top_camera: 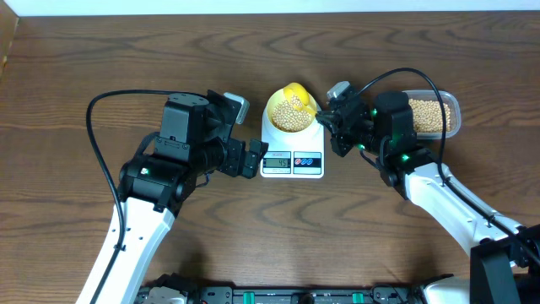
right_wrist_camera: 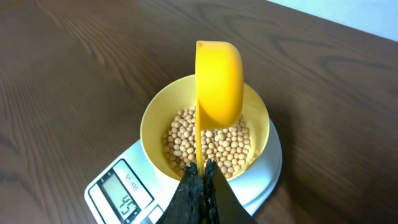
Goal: Scoop item into bowl and weigh 50g on scale
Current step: 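Keep tilting the scoop over the bowl to add soybeans gradually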
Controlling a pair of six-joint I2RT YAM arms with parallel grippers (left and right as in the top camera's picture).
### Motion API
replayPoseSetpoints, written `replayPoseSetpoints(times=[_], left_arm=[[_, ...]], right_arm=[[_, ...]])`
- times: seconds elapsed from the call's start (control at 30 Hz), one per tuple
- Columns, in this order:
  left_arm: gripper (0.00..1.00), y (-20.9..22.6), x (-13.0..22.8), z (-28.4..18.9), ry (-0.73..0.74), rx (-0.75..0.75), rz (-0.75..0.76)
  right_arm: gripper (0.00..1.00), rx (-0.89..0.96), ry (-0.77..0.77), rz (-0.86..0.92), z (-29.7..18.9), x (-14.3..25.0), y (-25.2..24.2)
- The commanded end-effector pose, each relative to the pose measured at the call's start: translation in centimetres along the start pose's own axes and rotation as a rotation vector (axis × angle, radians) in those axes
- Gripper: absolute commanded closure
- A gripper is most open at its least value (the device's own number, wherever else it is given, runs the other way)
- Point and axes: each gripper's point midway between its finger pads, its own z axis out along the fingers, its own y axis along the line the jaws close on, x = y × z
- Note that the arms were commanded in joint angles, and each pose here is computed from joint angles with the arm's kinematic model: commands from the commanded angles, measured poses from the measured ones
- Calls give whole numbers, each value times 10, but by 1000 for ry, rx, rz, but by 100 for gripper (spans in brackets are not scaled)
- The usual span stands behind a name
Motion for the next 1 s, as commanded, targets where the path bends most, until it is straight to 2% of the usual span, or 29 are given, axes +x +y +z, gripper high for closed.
replayPoseSetpoints(times=[0.0, 0.33, 0.6, 0.97], left_arm=[[1, -2, 1, 1, 4, 10, 10], [1, -2, 1, 1, 5, 10, 10], [1, -2, 1, 1, 4, 10, 10], [1, -2, 1, 1, 5, 10, 10]], right_arm=[[99, -8, 4, -47, 2, 1, 3], [99, -5, 4, -42, 2, 1, 2], [99, -5, 4, 167, 2, 1, 3], [99, -12, 3, 182, 2, 1, 4]])
